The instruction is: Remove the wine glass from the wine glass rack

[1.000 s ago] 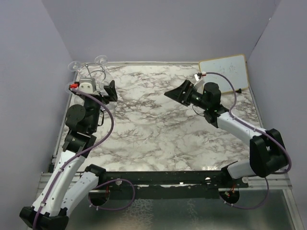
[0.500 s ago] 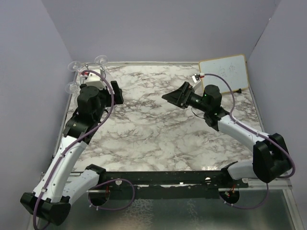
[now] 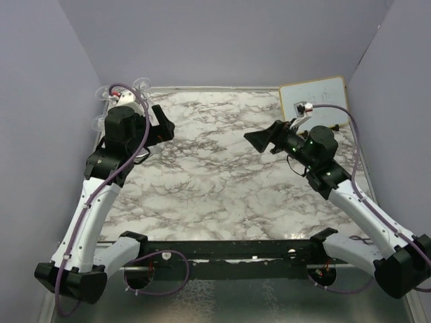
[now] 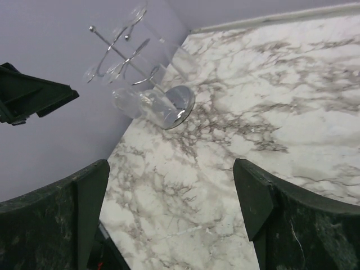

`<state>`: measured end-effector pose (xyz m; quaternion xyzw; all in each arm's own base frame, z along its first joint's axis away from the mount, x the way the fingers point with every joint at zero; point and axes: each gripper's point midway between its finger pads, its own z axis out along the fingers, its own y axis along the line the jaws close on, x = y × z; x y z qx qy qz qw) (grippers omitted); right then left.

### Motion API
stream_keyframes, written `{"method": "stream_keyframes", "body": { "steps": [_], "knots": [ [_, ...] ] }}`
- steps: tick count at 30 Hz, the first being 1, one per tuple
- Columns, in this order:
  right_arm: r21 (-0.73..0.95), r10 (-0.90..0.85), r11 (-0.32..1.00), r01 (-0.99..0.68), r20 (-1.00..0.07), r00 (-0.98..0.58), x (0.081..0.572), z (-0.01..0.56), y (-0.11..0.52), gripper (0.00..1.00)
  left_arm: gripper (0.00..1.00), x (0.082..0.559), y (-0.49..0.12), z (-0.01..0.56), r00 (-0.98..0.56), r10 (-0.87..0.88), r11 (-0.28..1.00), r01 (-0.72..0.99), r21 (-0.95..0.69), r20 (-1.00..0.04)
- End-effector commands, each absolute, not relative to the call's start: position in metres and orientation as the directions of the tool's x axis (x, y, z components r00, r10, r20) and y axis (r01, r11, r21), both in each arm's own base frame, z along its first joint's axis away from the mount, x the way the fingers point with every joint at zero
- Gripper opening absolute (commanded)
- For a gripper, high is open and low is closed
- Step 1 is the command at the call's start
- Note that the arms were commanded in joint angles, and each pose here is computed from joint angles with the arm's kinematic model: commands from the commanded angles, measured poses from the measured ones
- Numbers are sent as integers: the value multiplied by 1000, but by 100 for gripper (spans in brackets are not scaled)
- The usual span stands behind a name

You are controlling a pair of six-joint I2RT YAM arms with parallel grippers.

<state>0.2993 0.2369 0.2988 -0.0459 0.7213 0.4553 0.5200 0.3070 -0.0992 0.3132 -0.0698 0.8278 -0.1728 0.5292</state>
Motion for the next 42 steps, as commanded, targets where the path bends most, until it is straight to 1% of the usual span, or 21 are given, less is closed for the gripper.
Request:
{"method": "stream_keyframes", "body": {
  "steps": [1,4,7,11,14,15,18,20,22,24,30,42],
  "knots": [
    [444,357,746,-495,-896,-265,306,319,199,93,99,315,-86,322,-449,-445,865,8,-502,-775],
    [402,351,777,-484,-915,-197,301,330,186,93,98,324,-67,312,-469,-534,810,-47,-585,-703],
    [393,361,785,-478,-918,-161,297,335,179,93,97,327,-54,314,-438,-590,777,-77,-625,-678],
    [392,369,781,-486,-918,-147,294,337,178,93,97,326,-39,314,-395,-639,751,-135,-646,-660],
    [393,367,775,-495,-917,-153,293,336,180,93,97,328,-31,305,-378,-697,701,-179,-690,-609],
    [393,367,773,-499,-917,-154,293,335,181,93,96,329,-29,303,-370,-717,679,-181,-712,-590],
    [392,365,773,-499,-918,-156,293,332,181,93,89,335,-24,299,-344,-776,606,-175,-776,-529],
    [391,364,775,-496,-918,-155,293,331,180,93,87,340,-18,297,-321,-810,559,-174,-811,-490],
    [389,364,776,-496,-919,-152,292,331,179,93,86,347,-15,299,-295,-831,525,-137,-840,-472],
    [389,362,778,-493,-919,-153,292,329,179,93,83,352,-13,296,-281,-851,493,-135,-860,-444],
    [385,358,781,-491,-921,-153,292,328,178,93,74,362,-11,286,-273,-867,464,-132,-876,-418],
    [384,355,784,-488,-922,-156,294,325,179,93,58,374,-4,276,-253,-877,454,-153,-878,-409]
  ]
}}
